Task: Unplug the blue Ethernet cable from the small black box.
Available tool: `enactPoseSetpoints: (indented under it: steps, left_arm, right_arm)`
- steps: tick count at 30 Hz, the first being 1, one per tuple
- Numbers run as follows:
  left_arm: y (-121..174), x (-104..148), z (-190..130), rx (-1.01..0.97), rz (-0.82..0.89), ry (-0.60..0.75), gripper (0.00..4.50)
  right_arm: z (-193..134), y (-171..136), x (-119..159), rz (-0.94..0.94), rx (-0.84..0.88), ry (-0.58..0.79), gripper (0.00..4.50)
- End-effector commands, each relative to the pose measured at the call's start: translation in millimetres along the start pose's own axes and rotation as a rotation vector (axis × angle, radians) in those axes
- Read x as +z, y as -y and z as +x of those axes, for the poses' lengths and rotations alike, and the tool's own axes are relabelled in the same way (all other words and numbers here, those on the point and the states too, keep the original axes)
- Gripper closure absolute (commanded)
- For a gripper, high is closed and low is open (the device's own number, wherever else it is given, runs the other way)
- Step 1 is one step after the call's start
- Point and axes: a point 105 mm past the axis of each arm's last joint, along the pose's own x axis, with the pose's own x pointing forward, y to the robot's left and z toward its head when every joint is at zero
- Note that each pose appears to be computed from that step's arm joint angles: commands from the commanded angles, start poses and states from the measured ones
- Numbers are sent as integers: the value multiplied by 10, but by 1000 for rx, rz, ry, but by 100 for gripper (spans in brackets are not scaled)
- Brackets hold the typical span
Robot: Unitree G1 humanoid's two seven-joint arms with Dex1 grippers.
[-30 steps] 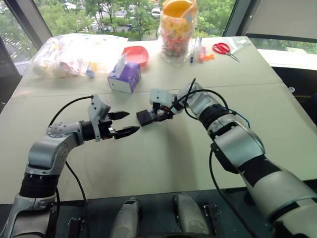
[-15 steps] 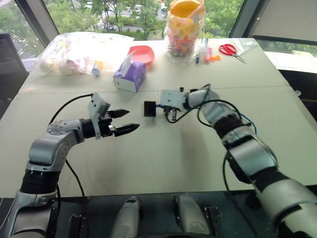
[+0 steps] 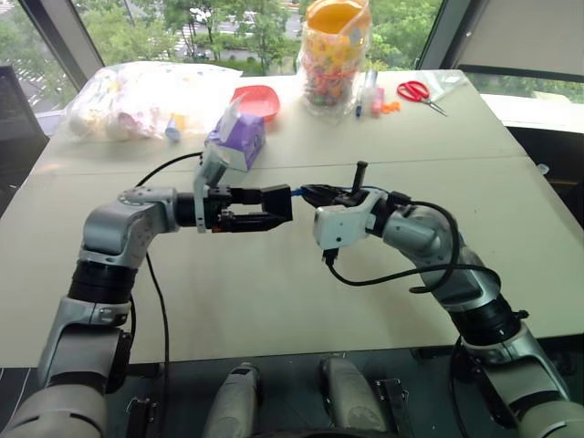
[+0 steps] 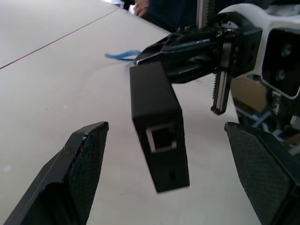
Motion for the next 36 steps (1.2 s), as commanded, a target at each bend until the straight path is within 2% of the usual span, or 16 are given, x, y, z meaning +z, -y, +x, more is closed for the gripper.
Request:
enactPoseSetpoints:
  steps: [1, 2, 3, 4, 10, 11, 17, 20, 24, 26, 27, 30, 33, 36]
  left_arm:
    - [11, 74, 8, -23, 14, 12, 31]
    - [9, 73, 10, -23, 16, 13, 31]
    - [7, 72, 11, -22, 18, 14, 88]
    - [5, 71, 9, -21, 19, 14, 113]
    - [-9, 48, -8, -5, 28, 13, 384]
    - [-22, 42, -8, 3, 31, 16, 406]
    - [-75, -49, -28, 30, 49, -24, 405]
    - [-58, -70, -74, 9, 72, -56, 405]
    - [31, -108, -130, -77, 187, -128, 405]
    - [88, -116, -154, -128, 234, -149, 405]
    - [104, -101, -162, -146, 249, -153, 405]
    - [107, -49, -163, -160, 282, -151, 405]
    - [121, 1, -151, -175, 297, -146, 405]
    - [142, 47, -119, -186, 313, -135, 405]
  right_arm:
    - [-54, 140, 39, -42, -49, -1, 446]
    - [-55, 152, 44, -42, -51, -1, 446]
    - [-56, 157, 47, -41, -52, -1, 450]
    - [-53, 157, 49, -41, -51, -1, 450]
    - [-43, 169, 62, -49, -45, 2, 450]
    - [-44, 184, 80, -54, -46, 8, 450]
    - [-71, 235, 215, -26, -16, 50, 450]
    - [-131, 224, 266, 233, 70, 81, 334]
    - [-333, 119, 255, 569, 308, 74, 122]
    - [-428, 174, 293, 753, 382, 94, 17]
    - [-458, 222, 311, 851, 402, 111, 1]
    - [-480, 260, 300, 1065, 444, 100, 1]
    - [-459, 154, 219, 1168, 486, -1, 1]
    - [-399, 137, 251, 1303, 517, 8, 1]
